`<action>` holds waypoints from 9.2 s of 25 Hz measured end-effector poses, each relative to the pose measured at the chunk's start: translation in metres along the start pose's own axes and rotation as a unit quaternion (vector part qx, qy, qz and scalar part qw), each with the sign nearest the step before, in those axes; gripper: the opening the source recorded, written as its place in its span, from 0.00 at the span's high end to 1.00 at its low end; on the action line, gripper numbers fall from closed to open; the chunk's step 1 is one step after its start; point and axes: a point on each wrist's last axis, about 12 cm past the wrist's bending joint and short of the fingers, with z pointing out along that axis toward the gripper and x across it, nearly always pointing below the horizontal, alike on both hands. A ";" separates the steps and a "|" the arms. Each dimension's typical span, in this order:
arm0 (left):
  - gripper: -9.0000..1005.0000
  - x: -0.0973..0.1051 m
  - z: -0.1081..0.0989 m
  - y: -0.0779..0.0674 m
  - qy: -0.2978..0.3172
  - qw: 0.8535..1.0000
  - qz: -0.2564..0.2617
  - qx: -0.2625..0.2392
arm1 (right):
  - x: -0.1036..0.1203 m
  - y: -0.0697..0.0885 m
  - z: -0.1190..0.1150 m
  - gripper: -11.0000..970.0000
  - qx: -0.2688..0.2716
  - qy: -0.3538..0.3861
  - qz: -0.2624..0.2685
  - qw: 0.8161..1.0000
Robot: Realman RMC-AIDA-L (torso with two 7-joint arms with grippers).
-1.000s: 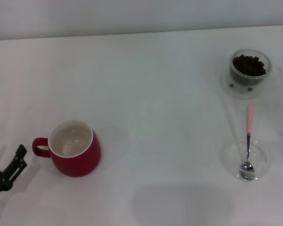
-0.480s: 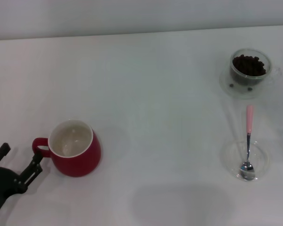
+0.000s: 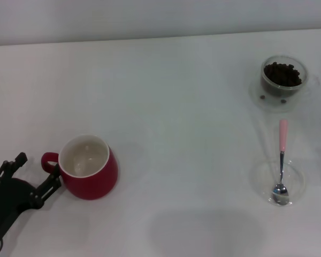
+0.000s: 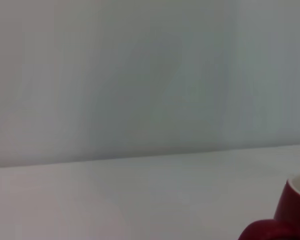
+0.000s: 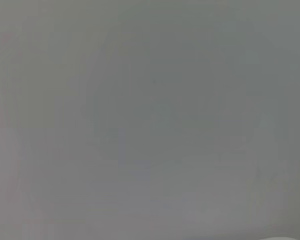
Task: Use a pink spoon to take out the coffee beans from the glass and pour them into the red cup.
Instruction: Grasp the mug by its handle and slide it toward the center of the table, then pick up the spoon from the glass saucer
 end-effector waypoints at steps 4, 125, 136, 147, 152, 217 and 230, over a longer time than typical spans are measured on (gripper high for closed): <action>0.15 -0.001 0.001 0.000 -0.001 1.000 0.000 0.000 | 0.000 0.000 0.000 0.12 0.001 0.000 -0.001 1.000; 0.88 -0.062 0.138 -0.040 0.056 0.979 0.111 0.163 | -0.002 0.008 0.007 0.13 -0.013 -0.006 0.005 1.000; 0.88 -0.064 0.143 -0.050 0.062 0.972 0.128 0.188 | -0.001 0.007 0.005 0.13 -0.012 -0.005 0.005 1.000; 0.88 -0.057 0.135 -0.050 0.068 0.971 0.125 0.194 | 0.000 0.006 0.004 0.13 -0.010 -0.003 0.004 1.000; 0.79 -0.054 0.127 -0.049 0.060 0.971 0.120 0.197 | 0.000 0.006 0.002 0.13 -0.009 -0.002 0.005 1.000; 0.23 -0.027 0.013 0.012 -0.066 0.997 0.043 0.026 | -0.069 -0.044 0.026 0.14 -0.230 0.287 0.148 0.918; 0.23 -0.031 0.019 0.012 -0.070 0.996 0.048 0.033 | -0.065 0.002 0.036 0.14 -0.332 0.360 0.132 0.862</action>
